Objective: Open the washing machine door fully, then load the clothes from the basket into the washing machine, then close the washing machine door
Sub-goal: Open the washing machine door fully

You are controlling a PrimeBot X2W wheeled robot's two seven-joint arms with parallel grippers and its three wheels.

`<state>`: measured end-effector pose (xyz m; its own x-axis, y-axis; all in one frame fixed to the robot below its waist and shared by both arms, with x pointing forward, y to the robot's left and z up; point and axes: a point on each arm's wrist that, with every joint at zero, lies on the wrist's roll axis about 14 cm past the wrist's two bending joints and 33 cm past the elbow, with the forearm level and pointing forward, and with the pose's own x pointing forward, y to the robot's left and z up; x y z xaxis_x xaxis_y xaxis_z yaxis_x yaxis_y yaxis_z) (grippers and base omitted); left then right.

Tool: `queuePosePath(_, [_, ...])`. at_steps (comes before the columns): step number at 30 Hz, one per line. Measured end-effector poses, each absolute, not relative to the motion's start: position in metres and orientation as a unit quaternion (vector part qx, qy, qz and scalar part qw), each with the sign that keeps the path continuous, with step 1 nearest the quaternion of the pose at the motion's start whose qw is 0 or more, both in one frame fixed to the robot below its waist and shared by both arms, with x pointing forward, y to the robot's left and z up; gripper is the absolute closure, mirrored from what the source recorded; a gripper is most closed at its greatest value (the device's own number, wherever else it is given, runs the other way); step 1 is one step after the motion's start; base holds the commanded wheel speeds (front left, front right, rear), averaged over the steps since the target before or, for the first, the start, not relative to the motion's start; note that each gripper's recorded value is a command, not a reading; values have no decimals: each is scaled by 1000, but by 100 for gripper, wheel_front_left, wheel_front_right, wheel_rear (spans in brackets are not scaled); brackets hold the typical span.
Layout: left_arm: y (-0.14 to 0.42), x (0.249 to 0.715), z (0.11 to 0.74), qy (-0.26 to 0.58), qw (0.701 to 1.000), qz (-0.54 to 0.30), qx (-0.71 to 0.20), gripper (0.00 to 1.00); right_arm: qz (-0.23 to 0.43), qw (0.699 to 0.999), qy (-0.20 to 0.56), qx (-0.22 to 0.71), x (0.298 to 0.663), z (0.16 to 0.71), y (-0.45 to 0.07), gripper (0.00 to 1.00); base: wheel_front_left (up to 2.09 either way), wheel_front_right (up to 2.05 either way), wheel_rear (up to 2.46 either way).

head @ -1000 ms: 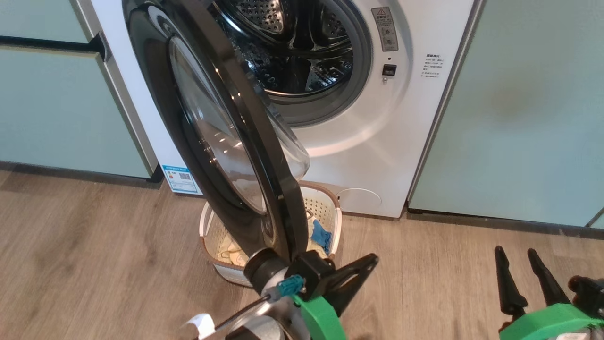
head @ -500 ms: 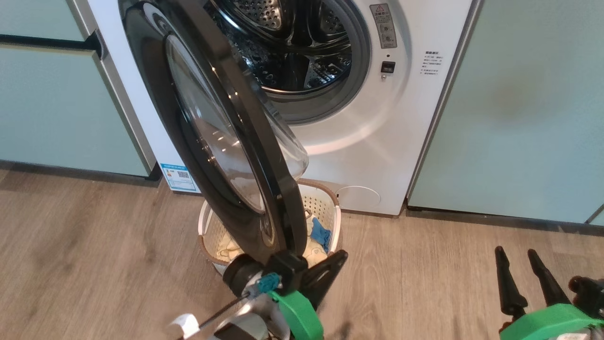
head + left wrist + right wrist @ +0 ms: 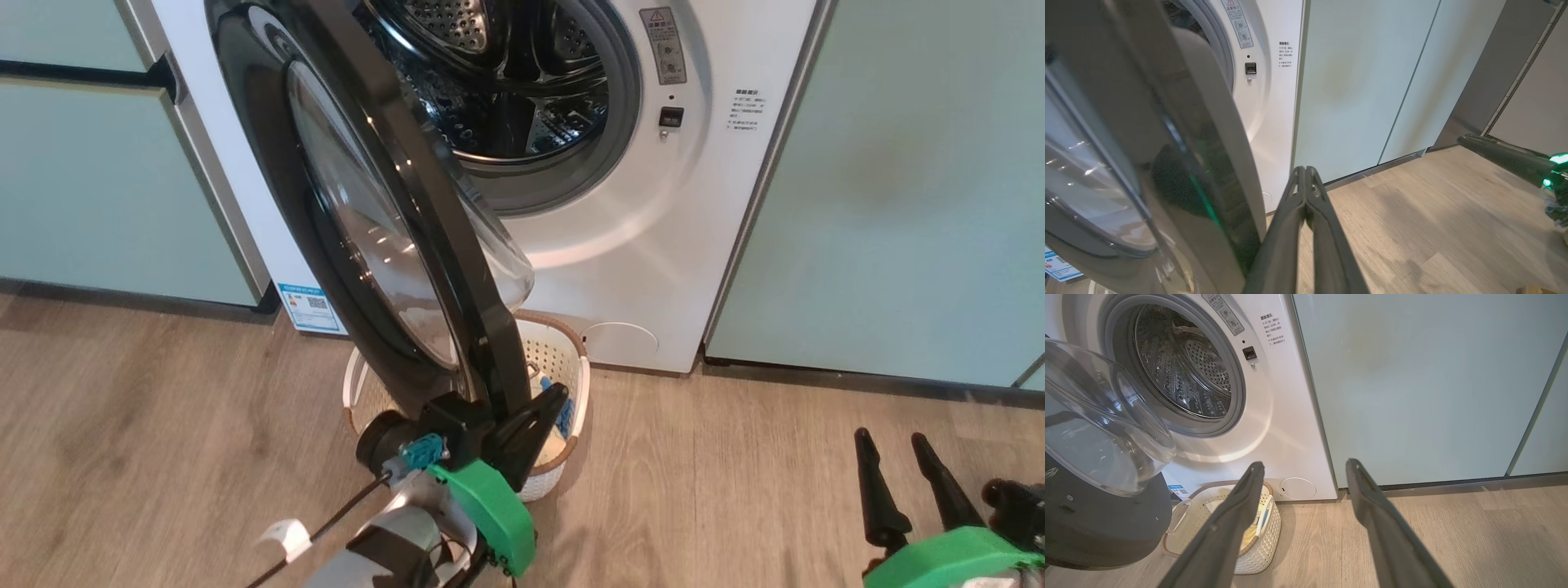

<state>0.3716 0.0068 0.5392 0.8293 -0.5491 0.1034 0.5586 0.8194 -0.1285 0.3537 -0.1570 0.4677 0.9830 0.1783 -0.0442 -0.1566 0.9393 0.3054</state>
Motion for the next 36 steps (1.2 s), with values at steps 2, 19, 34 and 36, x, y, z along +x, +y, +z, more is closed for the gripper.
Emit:
queuePosePath(2, [8,372,541,-33,953,-290,-78,100,86,984,35,152,354,468,-157,0,0,0,0])
queuePosePath(19, [19,368,543,-34,956,-280,-83,100,97,983,37,151,357,468,-149,0,0,0,0])
queuePosePath(34, [33,361,544,-31,958,-275,-70,100,122,980,45,153,364,465,-130,0,0,0,0])
queuePosePath(36, [35,360,545,-33,958,-275,-68,100,126,979,46,154,365,465,-127,0,0,0,0])
